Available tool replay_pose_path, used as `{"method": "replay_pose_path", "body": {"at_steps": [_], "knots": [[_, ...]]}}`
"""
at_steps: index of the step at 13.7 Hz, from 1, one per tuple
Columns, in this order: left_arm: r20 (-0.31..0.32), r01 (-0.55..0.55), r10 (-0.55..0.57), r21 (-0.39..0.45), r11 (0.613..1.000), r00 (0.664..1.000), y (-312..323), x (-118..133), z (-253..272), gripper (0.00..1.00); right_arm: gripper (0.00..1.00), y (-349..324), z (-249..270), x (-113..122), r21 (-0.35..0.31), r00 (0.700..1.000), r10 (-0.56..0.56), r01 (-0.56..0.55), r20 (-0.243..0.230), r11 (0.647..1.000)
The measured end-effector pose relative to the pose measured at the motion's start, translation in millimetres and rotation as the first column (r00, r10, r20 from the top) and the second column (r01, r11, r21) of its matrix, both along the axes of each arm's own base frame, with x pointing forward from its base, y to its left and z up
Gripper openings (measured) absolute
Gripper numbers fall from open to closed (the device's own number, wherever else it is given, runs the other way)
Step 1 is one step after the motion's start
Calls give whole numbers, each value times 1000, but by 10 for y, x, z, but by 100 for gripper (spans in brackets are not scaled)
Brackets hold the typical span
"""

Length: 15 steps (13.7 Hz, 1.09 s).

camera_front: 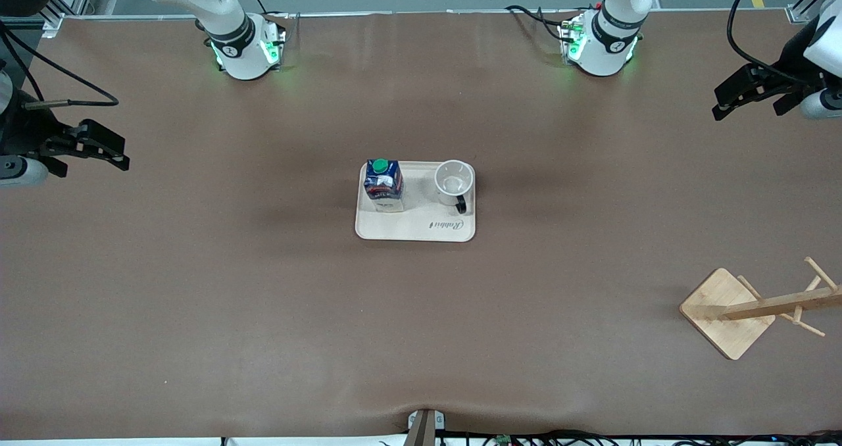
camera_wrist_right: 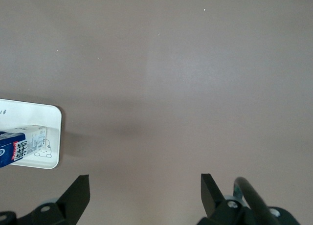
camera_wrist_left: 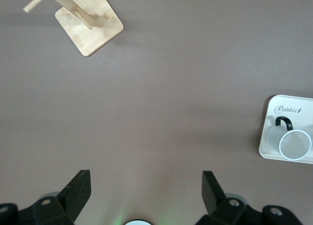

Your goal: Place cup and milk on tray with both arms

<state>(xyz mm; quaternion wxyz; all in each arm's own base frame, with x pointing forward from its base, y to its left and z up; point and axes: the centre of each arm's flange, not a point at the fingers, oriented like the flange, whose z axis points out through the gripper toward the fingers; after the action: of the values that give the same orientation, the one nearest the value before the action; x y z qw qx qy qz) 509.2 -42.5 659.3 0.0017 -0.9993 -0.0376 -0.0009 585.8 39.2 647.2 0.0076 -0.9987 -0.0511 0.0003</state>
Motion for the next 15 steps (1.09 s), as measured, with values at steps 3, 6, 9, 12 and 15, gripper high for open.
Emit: {"method": "replay_pose_path", "body": {"at_steps": [3,6,9,12,15], "knots": [[0,-1,1,0,1000,1000,0,0,-2,100,100,7,92,-4,-1,1000,3,-3,20,1000],[-1,0,0,0,1000,1000,0,0,-3,100,100,-13,137,-5,-1,1000,-1,1,30,1000],[-1,0,0,0,1000,1000,0,0,-3,100,100,-149,163,-3,5,999,-16,16,35,1000],[-1,0,0,0,1000,1000,-1,-1,-3,100,100,-305,166,-2,42,999,-21,20,33,999],[-2,0,0,0,1000,1000,-1,-2,-4,100,100,-487,150,-12,63,999,-35,33,20,997]]}}
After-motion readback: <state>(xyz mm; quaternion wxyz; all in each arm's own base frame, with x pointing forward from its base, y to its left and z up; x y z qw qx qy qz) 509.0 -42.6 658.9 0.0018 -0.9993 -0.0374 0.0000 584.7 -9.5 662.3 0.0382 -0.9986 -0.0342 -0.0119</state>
